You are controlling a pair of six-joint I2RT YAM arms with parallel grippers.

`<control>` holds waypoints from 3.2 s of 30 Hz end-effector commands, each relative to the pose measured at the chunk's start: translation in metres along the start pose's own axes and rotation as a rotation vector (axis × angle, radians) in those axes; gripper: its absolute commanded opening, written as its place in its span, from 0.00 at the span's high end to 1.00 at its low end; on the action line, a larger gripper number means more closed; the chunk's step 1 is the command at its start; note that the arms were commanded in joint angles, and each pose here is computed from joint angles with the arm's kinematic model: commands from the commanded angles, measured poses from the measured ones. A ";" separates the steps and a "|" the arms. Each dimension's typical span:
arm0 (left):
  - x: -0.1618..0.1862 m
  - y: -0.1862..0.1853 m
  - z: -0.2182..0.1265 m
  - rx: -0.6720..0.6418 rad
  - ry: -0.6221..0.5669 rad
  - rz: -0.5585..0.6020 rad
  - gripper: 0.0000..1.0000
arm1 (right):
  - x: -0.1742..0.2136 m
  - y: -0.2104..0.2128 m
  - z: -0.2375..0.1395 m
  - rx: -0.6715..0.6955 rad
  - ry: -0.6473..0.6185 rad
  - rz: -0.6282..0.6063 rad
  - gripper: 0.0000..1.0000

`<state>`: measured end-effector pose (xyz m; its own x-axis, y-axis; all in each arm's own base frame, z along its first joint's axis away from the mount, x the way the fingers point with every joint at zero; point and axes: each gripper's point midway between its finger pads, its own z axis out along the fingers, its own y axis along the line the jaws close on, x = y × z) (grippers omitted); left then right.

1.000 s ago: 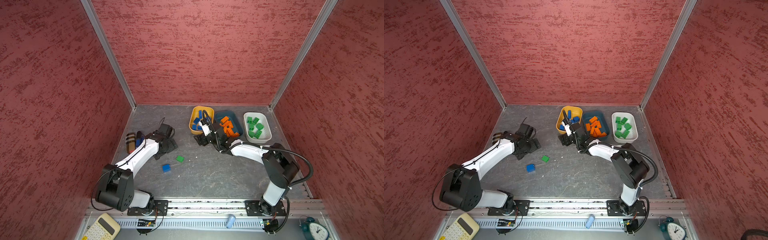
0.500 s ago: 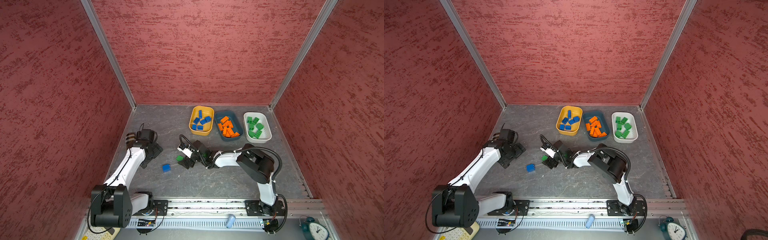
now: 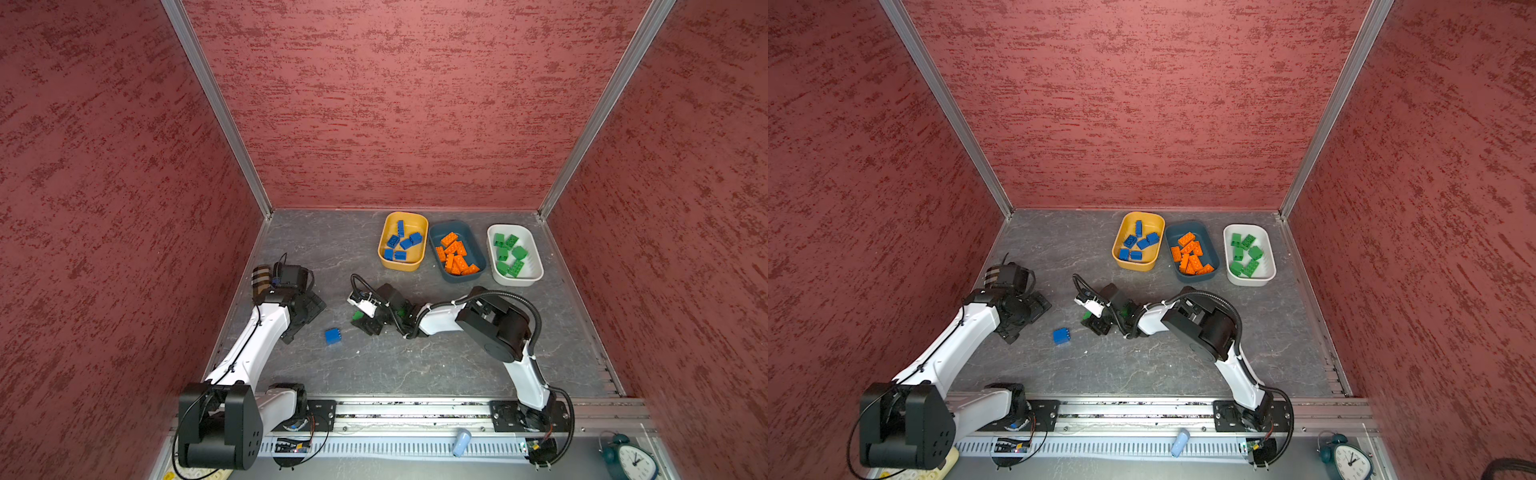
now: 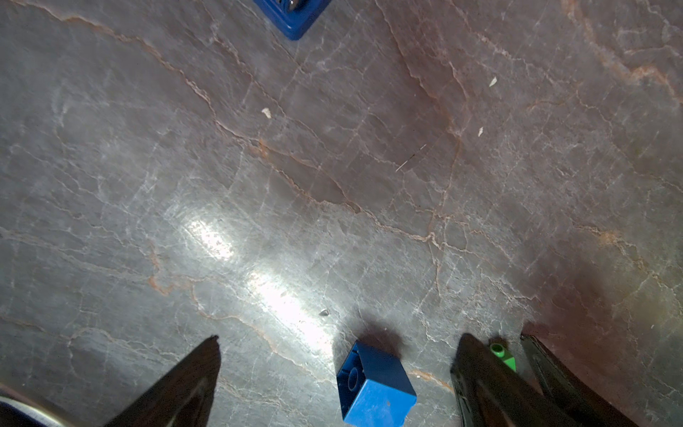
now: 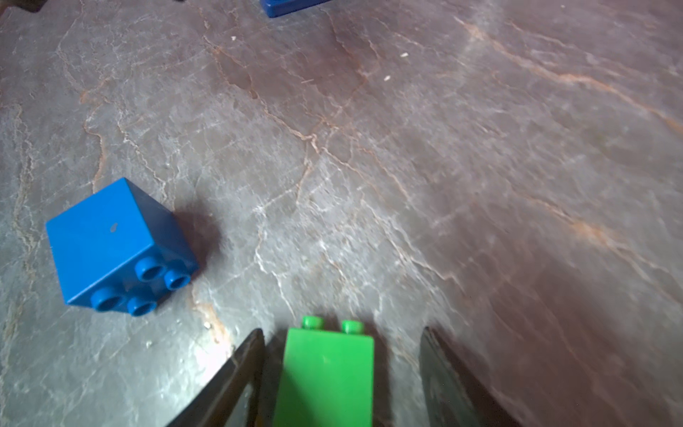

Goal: Sort the legos into containers by color
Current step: 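Reach right gripper to the green brick and grasp it while left moves aside, then drop the green brick into the white tub with right while left lowers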

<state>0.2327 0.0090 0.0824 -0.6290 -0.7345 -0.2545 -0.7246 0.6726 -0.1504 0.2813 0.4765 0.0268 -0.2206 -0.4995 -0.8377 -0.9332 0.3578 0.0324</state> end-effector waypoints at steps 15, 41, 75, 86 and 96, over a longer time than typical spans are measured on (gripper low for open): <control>0.005 -0.018 -0.009 -0.054 -0.060 0.174 0.00 | -0.001 -0.008 -0.017 0.076 -0.001 -0.051 0.57; 0.012 -0.054 -0.025 -0.028 -0.147 0.339 0.01 | -0.023 -0.042 -0.065 0.111 -0.081 -0.002 0.34; 0.029 -0.088 -0.027 0.106 -0.124 0.420 0.01 | 0.058 -0.114 -0.126 0.544 0.128 0.336 0.59; 0.109 -0.197 -0.065 0.556 -0.037 0.825 0.00 | 0.023 -0.175 -0.257 0.654 -0.095 0.459 0.60; 0.165 -0.239 -0.098 0.819 0.035 1.029 0.01 | 0.074 -0.279 -0.360 0.909 -0.191 0.801 0.59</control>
<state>0.2722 -0.2483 0.1500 -0.8563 0.0828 -0.5099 0.3222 0.8571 -0.4019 0.4159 0.0664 0.1586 -0.4837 0.1409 -0.8638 -0.0374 0.9827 0.1813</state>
